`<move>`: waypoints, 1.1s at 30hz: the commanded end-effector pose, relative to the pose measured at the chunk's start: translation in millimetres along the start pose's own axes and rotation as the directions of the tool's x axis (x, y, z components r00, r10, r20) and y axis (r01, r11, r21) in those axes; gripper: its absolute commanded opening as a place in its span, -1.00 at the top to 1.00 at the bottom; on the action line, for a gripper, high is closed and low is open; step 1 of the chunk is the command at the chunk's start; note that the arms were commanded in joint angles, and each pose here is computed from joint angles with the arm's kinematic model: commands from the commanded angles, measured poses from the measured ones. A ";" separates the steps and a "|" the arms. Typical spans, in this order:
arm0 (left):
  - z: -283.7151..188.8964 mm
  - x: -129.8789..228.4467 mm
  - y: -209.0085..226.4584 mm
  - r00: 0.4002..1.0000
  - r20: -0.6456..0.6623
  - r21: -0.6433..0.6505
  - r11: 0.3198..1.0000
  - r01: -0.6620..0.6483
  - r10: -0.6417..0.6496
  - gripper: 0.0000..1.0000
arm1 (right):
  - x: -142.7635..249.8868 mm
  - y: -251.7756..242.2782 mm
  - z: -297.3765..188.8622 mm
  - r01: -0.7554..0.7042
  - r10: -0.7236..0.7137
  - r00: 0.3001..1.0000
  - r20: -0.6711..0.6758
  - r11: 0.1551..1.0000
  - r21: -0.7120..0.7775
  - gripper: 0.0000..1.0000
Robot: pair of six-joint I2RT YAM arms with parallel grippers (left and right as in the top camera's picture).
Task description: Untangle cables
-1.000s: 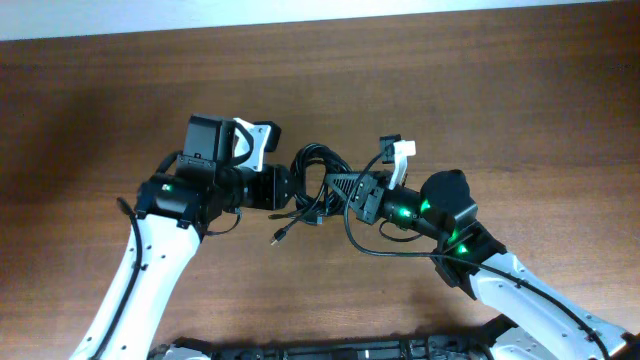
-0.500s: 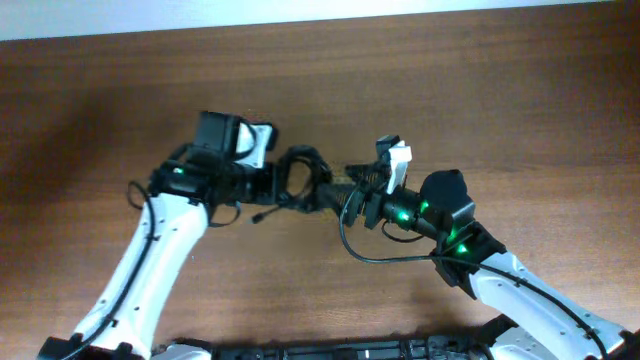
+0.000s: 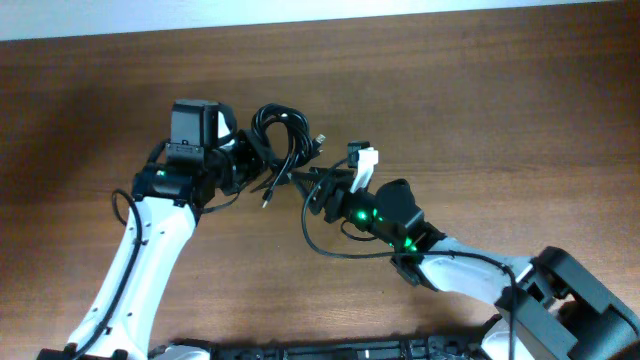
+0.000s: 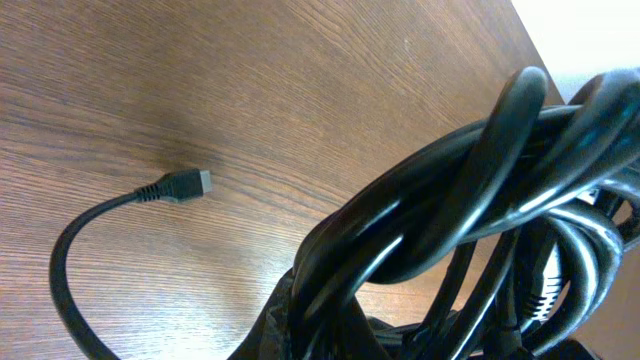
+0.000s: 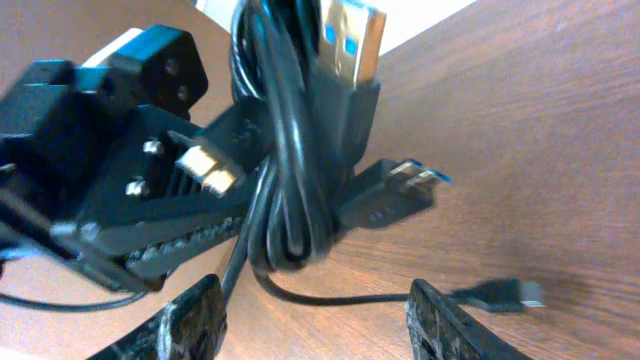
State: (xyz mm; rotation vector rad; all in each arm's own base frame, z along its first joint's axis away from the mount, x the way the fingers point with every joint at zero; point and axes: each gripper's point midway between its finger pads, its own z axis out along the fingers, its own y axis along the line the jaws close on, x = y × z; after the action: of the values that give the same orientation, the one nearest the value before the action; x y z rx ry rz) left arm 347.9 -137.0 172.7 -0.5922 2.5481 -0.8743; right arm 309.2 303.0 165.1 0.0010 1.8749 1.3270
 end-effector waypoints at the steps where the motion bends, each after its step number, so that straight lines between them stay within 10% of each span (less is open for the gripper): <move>1: -4.1 0.1 -10.7 0.998 0.042 0.005 0.999 0.050 -0.051 1.00 | -0.1 28.2 15.1 -0.059 0.056 0.998 -0.038 0.994 -0.088 -0.15; 10: 1.5 17.5 -23.9 0.995 0.005 0.020 0.994 0.104 -0.104 1.00 | 10.9 37.4 14.4 -0.062 0.049 0.993 -0.104 0.989 -0.134 0.92; 15: -3.4 -0.2 -14.3 0.996 0.049 0.014 0.997 0.070 -0.071 1.00 | 6.4 33.9 -5.6 -0.129 0.061 0.960 -0.274 0.962 -0.240 0.92; 18: -4.9 -8.9 -8.6 0.950 0.080 -0.040 0.953 -0.299 0.301 1.00 | 1.4 53.1 -20.3 -0.363 0.238 0.884 -0.403 0.892 -0.270 0.92; 26: 1.5 17.5 -27.2 0.752 0.026 0.023 0.752 -0.659 0.658 1.00 | -73.9 46.0 -13.1 -0.479 0.477 0.875 -0.087 0.823 -0.305 0.92; 31: -3.9 -16.0 -0.1 0.757 0.072 -0.223 0.750 -0.623 0.650 1.00 | -62.5 11.9 -8.6 -0.546 0.537 0.838 -0.101 0.821 -0.167 0.92; 33: -22.3 -53.6 32.0 0.879 0.248 -0.397 0.871 -0.290 0.406 1.00 | -57.4 15.3 -9.4 -0.479 0.463 0.878 -0.122 0.860 -0.178 0.92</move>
State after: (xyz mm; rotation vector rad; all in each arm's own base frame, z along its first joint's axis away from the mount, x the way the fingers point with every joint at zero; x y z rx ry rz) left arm 353.2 -155.3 189.6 0.1976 2.4263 -0.5169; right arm 312.2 295.4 188.9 0.3753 1.9953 1.9631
